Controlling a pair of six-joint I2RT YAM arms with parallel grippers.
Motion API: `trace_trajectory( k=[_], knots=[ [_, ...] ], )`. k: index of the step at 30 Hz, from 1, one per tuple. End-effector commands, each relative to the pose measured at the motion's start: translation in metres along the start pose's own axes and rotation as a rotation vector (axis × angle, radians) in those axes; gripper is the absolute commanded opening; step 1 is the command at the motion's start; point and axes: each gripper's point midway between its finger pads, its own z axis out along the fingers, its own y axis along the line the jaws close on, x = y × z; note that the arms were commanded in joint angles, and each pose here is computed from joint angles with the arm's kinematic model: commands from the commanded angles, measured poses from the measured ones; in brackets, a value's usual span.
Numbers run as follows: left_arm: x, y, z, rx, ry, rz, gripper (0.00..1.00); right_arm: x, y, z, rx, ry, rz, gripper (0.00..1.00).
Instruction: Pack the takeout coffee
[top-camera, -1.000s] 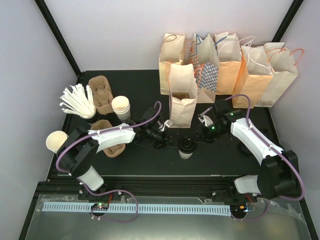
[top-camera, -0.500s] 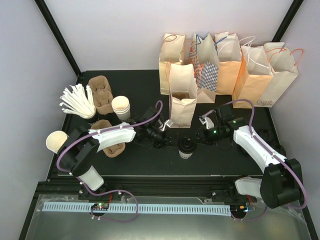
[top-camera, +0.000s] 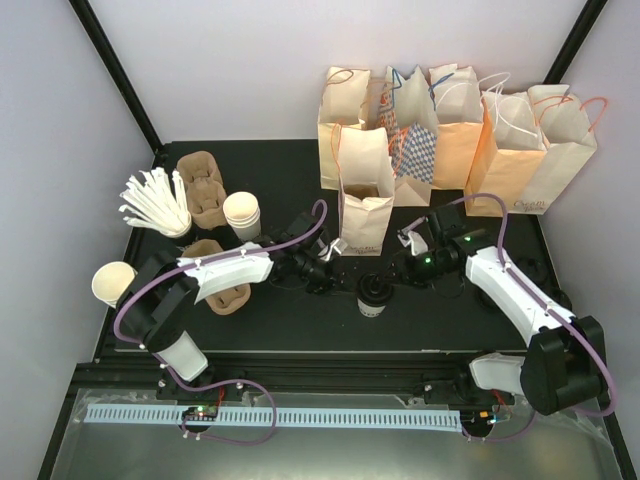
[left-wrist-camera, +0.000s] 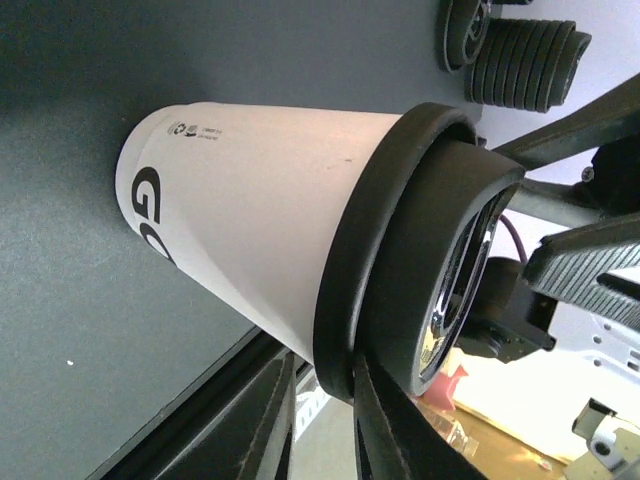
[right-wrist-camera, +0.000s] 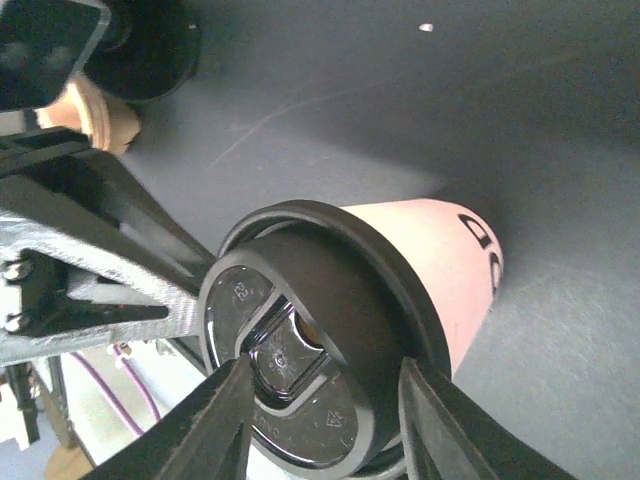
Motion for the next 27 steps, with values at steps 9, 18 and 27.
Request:
trace_trajectory(
  k=[9,18,27],
  knots=[
    [-0.021,-0.045,-0.026,-0.015,-0.071,0.051,0.28,-0.005,-0.012,-0.033,0.298,-0.005,-0.018,0.55],
    [-0.025,-0.038,-0.061,-0.052,-0.184,0.066,0.27,-0.011,0.011,-0.038,0.442,-0.044,-0.153,0.85],
    [-0.042,-0.011,-0.135,-0.226,-0.430,0.124,0.37,-0.002,0.034,-0.003,0.567,0.008,-0.233,1.00]
  ],
)
